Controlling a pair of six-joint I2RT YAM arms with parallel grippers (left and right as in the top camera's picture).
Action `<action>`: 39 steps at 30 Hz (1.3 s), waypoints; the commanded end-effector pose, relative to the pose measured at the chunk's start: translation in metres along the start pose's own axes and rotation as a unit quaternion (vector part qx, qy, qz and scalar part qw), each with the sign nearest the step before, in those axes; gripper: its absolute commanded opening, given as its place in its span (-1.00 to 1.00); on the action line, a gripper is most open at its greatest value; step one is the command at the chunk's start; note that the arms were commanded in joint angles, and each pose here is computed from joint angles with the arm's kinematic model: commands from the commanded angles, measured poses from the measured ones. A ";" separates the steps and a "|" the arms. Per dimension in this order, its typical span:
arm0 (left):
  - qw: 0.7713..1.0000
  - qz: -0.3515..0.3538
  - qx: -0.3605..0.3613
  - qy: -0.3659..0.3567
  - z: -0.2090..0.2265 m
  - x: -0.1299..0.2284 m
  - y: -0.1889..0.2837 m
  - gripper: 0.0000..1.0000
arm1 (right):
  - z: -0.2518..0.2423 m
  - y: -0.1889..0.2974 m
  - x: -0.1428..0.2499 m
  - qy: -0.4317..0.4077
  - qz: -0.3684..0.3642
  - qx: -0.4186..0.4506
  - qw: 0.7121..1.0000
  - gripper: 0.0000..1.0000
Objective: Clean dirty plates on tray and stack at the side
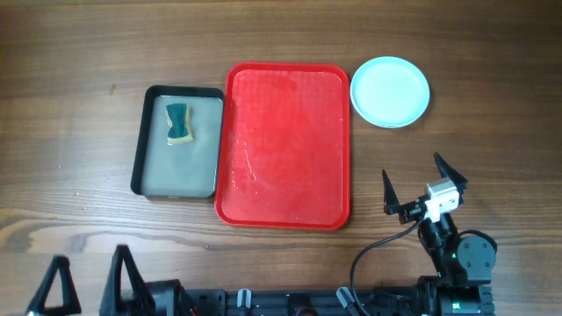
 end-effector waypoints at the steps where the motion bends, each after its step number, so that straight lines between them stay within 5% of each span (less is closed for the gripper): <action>1: 1.000 -0.002 0.006 0.003 0.005 0.011 0.016 1.00 | 0.000 0.001 -0.002 0.008 -0.007 -0.003 1.000 0.99; 12: 1.000 0.016 0.013 0.011 0.008 0.020 0.012 1.00 | 0.000 0.001 -0.002 0.008 -0.007 -0.003 1.000 0.99; 25: 0.978 -0.165 0.109 0.071 -0.007 0.000 -0.063 1.00 | 0.000 0.001 -0.002 0.008 -0.007 -0.003 1.000 0.99; 39: 0.934 -0.298 0.175 0.091 0.004 0.045 -0.105 1.00 | 0.000 0.001 -0.002 0.008 -0.007 -0.003 1.000 0.99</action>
Point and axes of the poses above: each gripper's point midway between its finger pads, its own y axis back along the fingers, its own z axis along the line the jaws close on, x = y × z, the point moved 7 cm from there along y, back along the fingers, and after that the axes turned 3 degrees about -y, right-handed, at the moved point
